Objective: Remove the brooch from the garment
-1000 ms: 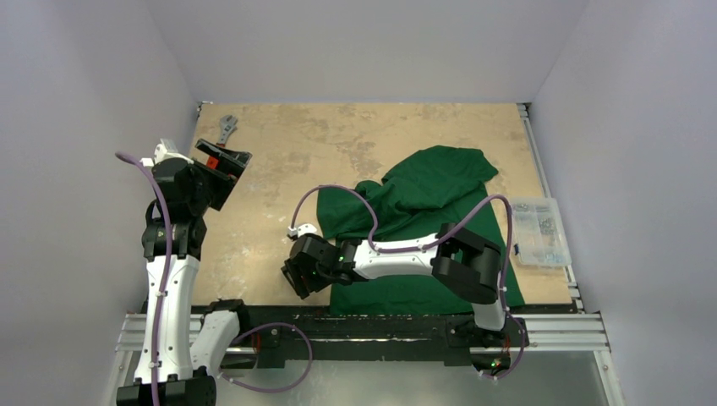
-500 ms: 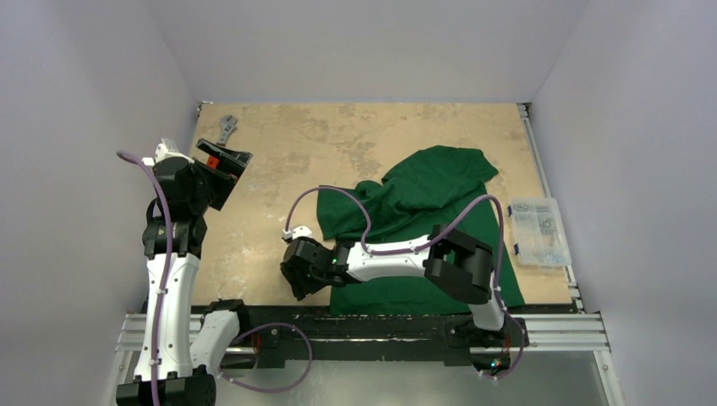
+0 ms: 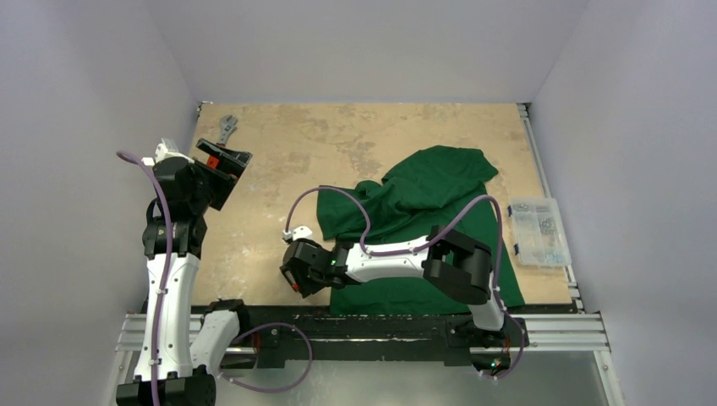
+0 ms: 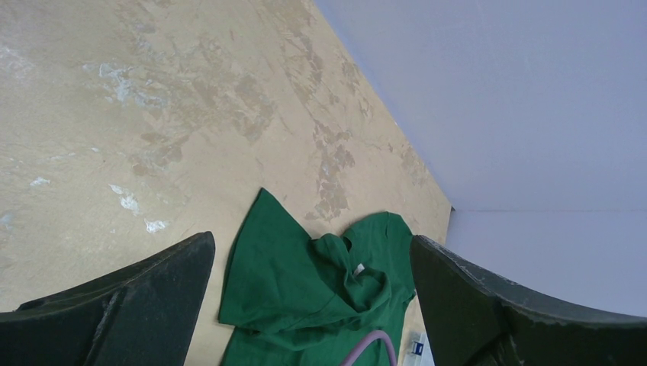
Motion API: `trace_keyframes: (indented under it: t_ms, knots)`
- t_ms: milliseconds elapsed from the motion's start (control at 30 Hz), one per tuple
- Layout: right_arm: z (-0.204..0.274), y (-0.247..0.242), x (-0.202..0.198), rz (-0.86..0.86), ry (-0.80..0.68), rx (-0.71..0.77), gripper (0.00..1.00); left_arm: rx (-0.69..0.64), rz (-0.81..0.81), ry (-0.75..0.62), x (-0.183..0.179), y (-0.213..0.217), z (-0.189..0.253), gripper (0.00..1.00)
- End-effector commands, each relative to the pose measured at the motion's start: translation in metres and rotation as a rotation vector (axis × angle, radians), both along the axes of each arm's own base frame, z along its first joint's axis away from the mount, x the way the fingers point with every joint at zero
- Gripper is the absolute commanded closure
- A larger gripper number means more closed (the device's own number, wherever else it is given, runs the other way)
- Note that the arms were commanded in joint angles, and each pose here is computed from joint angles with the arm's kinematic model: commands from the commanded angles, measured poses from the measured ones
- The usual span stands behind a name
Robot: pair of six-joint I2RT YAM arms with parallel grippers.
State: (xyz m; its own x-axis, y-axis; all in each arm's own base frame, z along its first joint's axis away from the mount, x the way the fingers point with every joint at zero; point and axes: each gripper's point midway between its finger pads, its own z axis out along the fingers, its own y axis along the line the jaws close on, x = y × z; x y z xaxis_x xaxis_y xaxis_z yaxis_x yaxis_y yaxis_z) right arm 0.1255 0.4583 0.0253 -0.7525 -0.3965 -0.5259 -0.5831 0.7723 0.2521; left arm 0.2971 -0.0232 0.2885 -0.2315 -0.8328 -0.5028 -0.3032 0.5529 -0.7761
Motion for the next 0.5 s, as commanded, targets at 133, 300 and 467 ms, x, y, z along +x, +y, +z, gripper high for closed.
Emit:
trace_keyframes:
  t_ms: [133, 300, 467]
  knots:
    - [0.006, 0.001, 0.006, 0.006, -0.049, -0.002, 0.66, -0.01, 0.009, -0.049, 0.003, 0.002, 0.012, 0.0]
    - [0.023, 0.002, 0.007, 0.01, -0.067, 0.037, 0.74, -0.014, 0.005, -0.048, 0.004, 0.001, 0.009, 0.0]
    - [0.036, 0.005, 0.005, 0.023, -0.069, 0.082, 0.66, -0.021, -0.001, -0.037, 0.005, 0.0, 0.005, 0.0]
